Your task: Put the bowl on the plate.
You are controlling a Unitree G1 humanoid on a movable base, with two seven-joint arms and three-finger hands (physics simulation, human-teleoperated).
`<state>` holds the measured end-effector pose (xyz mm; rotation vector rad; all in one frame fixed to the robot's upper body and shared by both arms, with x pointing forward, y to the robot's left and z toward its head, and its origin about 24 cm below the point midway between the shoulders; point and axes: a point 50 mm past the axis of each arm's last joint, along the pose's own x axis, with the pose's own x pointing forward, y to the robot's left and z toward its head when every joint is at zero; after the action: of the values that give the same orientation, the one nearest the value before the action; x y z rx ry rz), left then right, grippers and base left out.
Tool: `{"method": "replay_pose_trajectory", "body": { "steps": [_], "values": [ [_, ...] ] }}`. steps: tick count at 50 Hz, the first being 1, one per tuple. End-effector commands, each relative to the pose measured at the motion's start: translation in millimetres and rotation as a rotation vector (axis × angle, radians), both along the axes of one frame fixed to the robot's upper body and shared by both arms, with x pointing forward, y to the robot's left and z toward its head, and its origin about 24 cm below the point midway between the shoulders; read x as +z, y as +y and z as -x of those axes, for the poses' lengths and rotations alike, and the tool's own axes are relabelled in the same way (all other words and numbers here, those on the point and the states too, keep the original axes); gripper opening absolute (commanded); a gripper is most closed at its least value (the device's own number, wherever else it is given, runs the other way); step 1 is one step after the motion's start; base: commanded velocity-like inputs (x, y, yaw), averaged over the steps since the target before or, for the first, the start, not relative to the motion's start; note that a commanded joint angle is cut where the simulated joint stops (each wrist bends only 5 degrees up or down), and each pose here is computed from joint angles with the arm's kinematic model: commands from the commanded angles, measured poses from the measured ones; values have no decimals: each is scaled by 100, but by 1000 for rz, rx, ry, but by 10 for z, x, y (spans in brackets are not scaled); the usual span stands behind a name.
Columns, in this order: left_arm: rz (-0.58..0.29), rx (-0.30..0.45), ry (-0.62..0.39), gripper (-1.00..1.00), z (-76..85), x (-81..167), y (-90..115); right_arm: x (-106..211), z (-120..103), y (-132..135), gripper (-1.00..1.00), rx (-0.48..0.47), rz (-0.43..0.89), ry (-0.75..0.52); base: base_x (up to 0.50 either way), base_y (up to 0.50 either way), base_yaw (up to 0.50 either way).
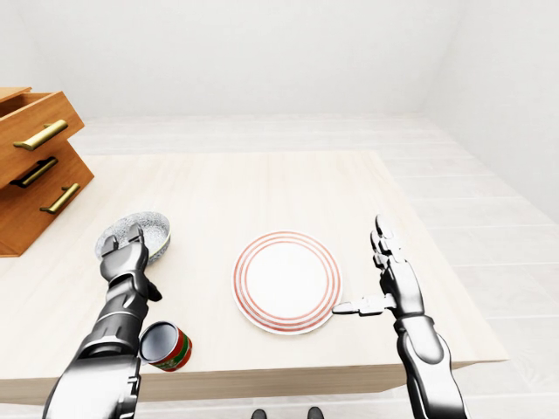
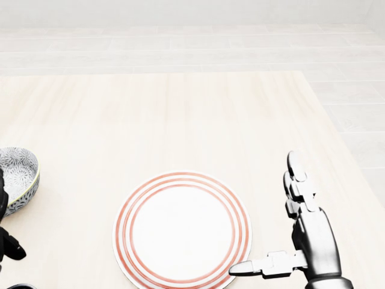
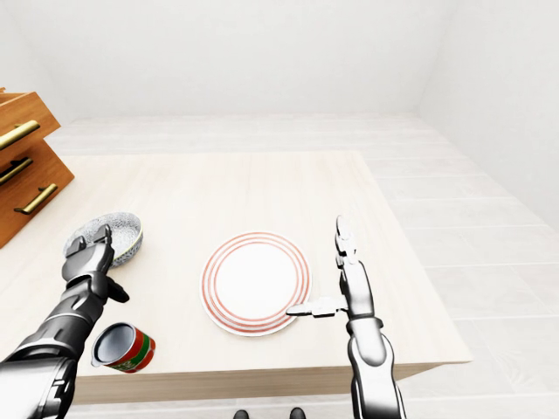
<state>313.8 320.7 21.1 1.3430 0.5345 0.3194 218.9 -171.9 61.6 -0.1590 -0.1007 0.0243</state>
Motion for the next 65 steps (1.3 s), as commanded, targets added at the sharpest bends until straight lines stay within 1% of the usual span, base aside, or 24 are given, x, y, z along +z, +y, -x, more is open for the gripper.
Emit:
{"method": "replay_pose_trajectory", "body": {
  "steps": [1,8,9,12,13,14,15,16,17,18,20,22,23,25,27,40,47,55,57,59,65],
  "values": [
    [-6,-10,14,100,1,-8,-6,-15,-1,-6,100,-1,-2,2,0,0,0],
    [-13,-16,18,100,-1,-8,-11,-17,1,-9,100,-1,-3,3,0,0,0],
    [-14,-17,20,91,0,-10,-12,-16,2,-9,100,-1,-3,3,0,0,0],
    [-16,-20,22,87,-2,-12,-16,-17,3,-11,100,-1,-3,2,0,0,0],
    [-17,-21,24,67,0,-15,-18,-16,2,-12,100,-1,-3,2,0,0,0],
    [-17,-23,25,20,0,-16,-20,-18,0,-13,100,-2,-3,3,0,0,0],
    [-17,-23,25,14,-1,-15,-21,-18,-1,-15,100,-2,-4,2,0,0,0],
    [-18,-24,26,1,-2,-15,-21,-19,-2,-16,100,-2,-5,3,0,0,0],
    [-15,-25,28,-22,-1,-16,-22,-21,-3,-16,100,-2,-4,3,0,0,0],
    [-15,-25,28,-36,-2,-17,-24,-21,-3,-16,100,-2,-5,3,0,0,0],
    [-17,-24,28,-37,-2,-17,-23,-22,-3,-15,100,-2,-5,3,0,0,0],
    [-17,-25,30,-48,-3,-19,-24,-23,-4,-14,100,-2,-3,3,0,0,0],
    [-17,-25,31,-71,-3,-18,-25,-21,-3,-15,100,-3,-4,3,0,0,0],
    [-18,-25,31,-97,-4,-17,-23,-18,-3,-21,100,-3,-5,3,0,0,0],
    [-19,-24,31,-100,-3,-17,-21,-22,-4,-21,100,-3,-5,3,0,0,0],
    [-24,-30,33,-100,-2,1,-7,-30,-8,-17,100,-2,-4,4,0,0,0],
    [-28,-39,24,-100,-19,54,8,-9,-3,-14,100,-2,-3,1,0,0,0],
    [-36,-76,-12,-100,-54,171,-9,34,11,-21,100,-4,-4,-6,0,0,0],
    [-49,-89,-27,-100,-67,211,-19,39,11,-23,100,-5,-4,-7,0,0,0],
    [-43,-105,-34,-100,-81,250,-43,47,15,-23,100,-5,-5,-9,0,0,0],
    [-63,-164,-65,-100,-119,403,-128,44,16,-26,100,-4,-7,-10,0,0,0]
  ]
}}
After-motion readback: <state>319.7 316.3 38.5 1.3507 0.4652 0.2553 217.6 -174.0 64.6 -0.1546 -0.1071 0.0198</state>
